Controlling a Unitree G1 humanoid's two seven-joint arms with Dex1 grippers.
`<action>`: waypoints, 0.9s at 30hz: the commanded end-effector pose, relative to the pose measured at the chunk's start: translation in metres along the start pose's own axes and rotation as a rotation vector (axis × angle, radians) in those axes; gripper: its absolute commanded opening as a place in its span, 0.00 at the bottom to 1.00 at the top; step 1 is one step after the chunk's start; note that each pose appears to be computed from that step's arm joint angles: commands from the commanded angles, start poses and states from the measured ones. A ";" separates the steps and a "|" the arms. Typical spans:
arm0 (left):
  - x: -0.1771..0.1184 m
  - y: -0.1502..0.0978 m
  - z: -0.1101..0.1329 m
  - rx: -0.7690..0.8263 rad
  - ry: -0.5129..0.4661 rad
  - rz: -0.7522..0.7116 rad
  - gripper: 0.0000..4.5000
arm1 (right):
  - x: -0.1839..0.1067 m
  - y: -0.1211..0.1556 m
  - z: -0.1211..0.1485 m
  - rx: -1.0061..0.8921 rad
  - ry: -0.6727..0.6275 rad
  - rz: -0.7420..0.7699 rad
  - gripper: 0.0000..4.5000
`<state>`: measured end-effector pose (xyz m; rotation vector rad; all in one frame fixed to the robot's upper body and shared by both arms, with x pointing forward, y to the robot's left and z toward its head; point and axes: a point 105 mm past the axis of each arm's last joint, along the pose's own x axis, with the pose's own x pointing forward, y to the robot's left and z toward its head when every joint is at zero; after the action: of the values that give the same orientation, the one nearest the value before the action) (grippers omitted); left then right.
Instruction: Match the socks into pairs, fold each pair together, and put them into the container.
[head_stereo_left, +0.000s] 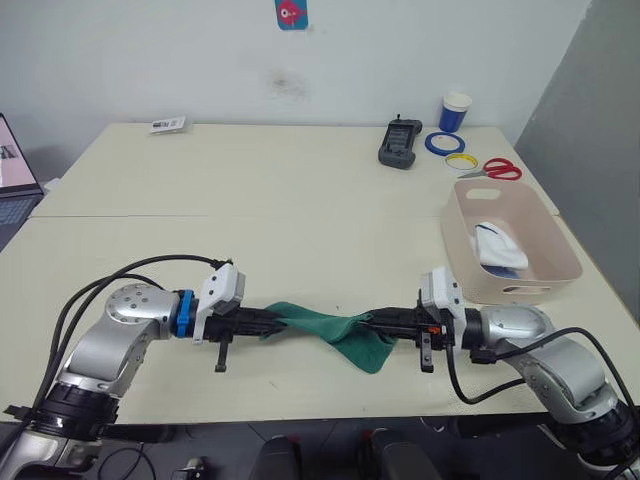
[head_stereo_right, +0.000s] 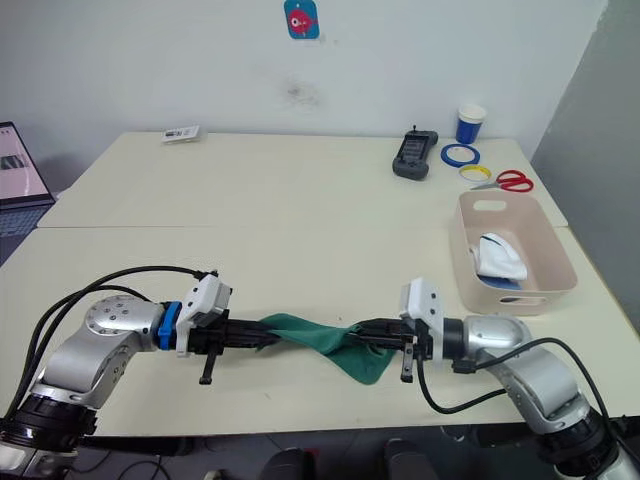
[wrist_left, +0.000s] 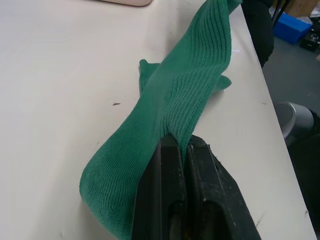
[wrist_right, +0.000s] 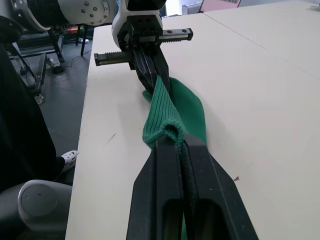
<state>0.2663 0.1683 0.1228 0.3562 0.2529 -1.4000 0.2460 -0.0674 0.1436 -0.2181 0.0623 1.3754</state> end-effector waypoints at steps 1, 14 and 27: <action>-0.004 -0.006 -0.002 0.128 0.058 -0.017 0.00 | 0.000 0.001 0.009 -0.062 -0.007 0.020 0.01; -0.004 -0.014 -0.012 0.151 0.064 -0.012 0.45 | 0.004 0.014 0.004 -0.054 0.005 0.080 0.00; -0.012 -0.006 -0.015 0.122 0.062 0.018 0.18 | 0.003 0.014 0.004 -0.032 0.011 0.079 0.00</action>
<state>0.2554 0.1804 0.0989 0.4866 0.2530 -1.4067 0.2388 -0.0631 0.1331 -0.2385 0.1108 1.4313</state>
